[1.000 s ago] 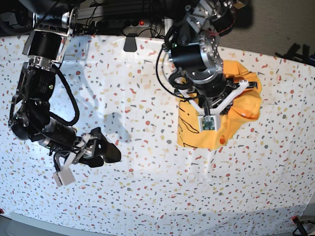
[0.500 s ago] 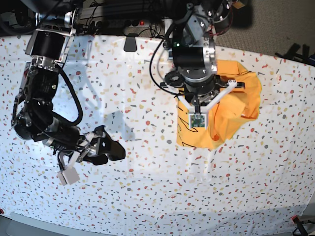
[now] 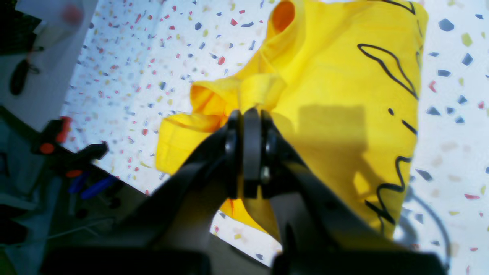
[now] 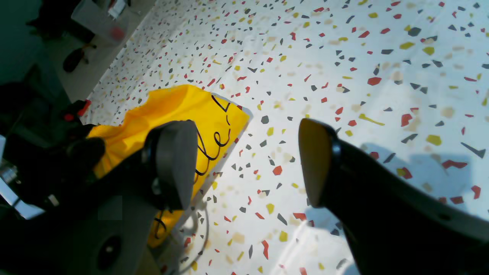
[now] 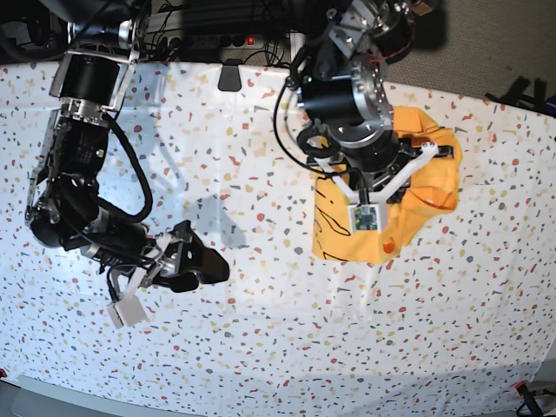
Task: Fold the T-shirt properly
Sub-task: 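Move the right gripper back toward the bundle's edge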
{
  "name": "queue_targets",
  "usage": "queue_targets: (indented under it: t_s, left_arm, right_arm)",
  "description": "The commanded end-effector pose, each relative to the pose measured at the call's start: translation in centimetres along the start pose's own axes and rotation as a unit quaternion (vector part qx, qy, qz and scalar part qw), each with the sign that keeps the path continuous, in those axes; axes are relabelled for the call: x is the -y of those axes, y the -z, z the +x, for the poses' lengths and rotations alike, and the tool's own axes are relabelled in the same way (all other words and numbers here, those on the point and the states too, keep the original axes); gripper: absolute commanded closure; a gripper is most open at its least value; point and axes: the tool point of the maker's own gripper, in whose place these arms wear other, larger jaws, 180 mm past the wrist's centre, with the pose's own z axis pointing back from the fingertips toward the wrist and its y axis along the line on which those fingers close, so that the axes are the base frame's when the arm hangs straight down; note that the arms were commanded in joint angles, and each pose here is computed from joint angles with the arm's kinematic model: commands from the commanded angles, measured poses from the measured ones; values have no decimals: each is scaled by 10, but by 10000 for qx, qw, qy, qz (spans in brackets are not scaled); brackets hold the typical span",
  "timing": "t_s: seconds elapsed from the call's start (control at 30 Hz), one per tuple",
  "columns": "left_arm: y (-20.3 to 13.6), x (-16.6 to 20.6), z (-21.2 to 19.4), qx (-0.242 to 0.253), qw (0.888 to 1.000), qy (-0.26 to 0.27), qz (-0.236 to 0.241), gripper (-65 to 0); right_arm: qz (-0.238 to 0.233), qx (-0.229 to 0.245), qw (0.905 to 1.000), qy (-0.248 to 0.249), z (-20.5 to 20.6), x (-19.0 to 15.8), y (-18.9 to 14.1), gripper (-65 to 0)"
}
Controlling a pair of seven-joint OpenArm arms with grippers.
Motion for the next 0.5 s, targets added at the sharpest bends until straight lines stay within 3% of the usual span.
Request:
queue_targets:
  t_s: [0.0, 0.17, 0.47]
  left_arm:
    - [-3, -9, 16, 292, 9993, -109, 200, -1]
    - [-4, -18, 21, 431, 9980, -44, 452, -1]
    - [-4, -18, 21, 432, 9980, -41, 452, -1]
  right_arm:
    - [73, 303, 9994, -170, 22, -4, -4, -416]
    - [73, 303, 9994, -170, 22, -4, -4, -416]
    - [73, 301, 9994, -170, 22, -4, -4, -416]
